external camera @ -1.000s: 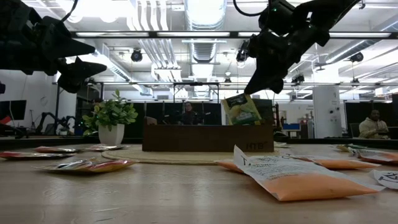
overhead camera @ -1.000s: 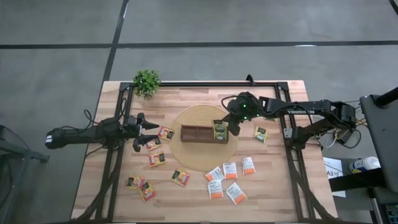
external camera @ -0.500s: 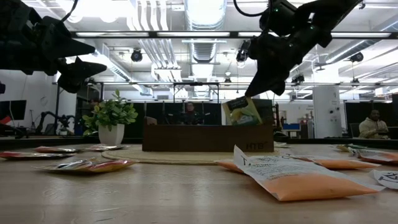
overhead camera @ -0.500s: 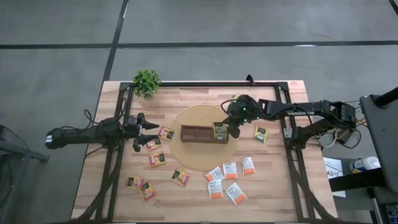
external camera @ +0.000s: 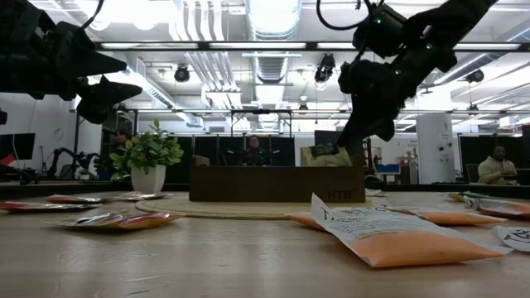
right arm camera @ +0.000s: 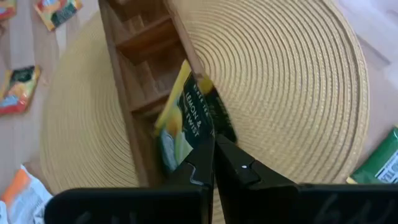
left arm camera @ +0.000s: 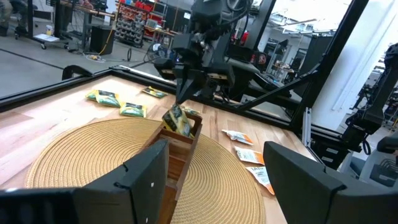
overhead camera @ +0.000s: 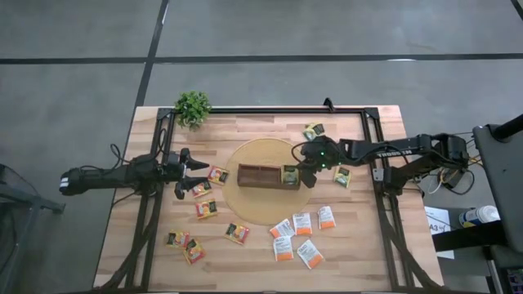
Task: Pick & Place Tea
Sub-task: Put the yellow tea bag into the right section of the wooden organizer
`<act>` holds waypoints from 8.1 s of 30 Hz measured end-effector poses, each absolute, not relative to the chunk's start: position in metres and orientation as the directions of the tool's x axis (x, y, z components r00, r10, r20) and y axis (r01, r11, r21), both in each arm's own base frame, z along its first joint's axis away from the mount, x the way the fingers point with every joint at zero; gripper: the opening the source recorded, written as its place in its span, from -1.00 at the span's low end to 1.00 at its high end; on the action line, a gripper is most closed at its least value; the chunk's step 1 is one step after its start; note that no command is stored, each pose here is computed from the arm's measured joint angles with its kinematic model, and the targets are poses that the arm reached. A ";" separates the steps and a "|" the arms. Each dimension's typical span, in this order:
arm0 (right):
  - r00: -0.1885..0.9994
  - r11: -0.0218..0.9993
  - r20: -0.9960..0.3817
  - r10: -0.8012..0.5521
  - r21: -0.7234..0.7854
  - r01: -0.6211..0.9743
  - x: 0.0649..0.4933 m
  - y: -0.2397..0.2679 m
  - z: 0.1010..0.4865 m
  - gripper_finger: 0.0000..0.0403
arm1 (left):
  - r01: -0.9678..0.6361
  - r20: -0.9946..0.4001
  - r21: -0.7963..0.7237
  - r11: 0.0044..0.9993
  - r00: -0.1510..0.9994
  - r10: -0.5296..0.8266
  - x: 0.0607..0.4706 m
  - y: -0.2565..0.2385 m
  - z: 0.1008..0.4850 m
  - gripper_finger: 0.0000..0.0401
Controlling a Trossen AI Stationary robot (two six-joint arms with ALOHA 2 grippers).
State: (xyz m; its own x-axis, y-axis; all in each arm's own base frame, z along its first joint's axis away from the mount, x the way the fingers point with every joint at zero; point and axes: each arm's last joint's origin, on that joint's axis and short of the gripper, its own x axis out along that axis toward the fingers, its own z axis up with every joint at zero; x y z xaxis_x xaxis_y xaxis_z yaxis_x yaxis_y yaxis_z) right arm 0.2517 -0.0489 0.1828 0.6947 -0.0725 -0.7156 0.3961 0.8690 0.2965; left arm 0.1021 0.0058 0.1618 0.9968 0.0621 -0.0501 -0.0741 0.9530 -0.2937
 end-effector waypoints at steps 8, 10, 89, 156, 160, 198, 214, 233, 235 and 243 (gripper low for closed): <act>0.688 0.871 -0.723 -0.065 0.295 0.392 0.250 -0.048 0.180 -0.80 | -0.074 -0.050 -0.294 0.953 0.997 0.062 0.102 0.006 0.162 0.28; 0.695 0.874 -0.716 -0.063 0.297 0.386 0.252 -0.048 0.183 -0.69 | -0.074 -0.050 -0.294 0.953 0.997 0.062 0.102 0.006 0.162 0.28; 0.521 0.982 -0.832 -0.189 -0.148 0.120 0.268 -0.058 0.209 0.08 | -0.074 -0.051 -0.294 0.953 0.997 0.062 0.102 0.006 0.162 0.28; 0.579 0.903 -0.803 -0.142 0.135 0.408 0.234 -0.088 0.203 -0.96 | -0.074 -0.050 -0.294 0.953 0.997 0.062 0.102 0.006 0.162 0.28; 0.628 0.876 -0.762 -0.160 0.184 0.447 0.226 -0.085 0.199 -0.96 | -0.074 -0.050 -0.294 0.953 0.997 0.062 0.102 0.006 0.162 0.28; 0.586 0.887 -0.806 -0.090 0.202 0.415 0.215 -0.078 0.181 -0.12 | -0.074 -0.051 -0.294 0.953 0.997 0.062 0.102 0.006 0.162 0.28; 0.496 0.872 -0.865 -0.080 0.181 0.455 0.173 -0.063 0.204 0.10 | -0.074 -0.052 -0.294 0.953 0.997 0.062 0.102 0.006 0.162 0.28; 0.249 0.577 -0.969 -0.001 0.202 0.791 0.141 -0.078 0.171 0.10 | -0.074 -0.051 -0.294 0.953 0.997 0.062 0.102 0.006 0.162 0.28; 0.225 0.543 -0.974 0.015 0.196 0.817 0.141 -0.081 0.167 0.10 | -0.074 -0.051 -0.294 0.953 0.997 0.062 0.102 0.006 0.162 0.28; 0.150 0.432 -0.987 0.060 0.161 0.887 0.144 -0.090 0.155 0.10 | -0.074 -0.051 -0.294 0.953 0.997 0.062 0.102 0.006 0.162 0.28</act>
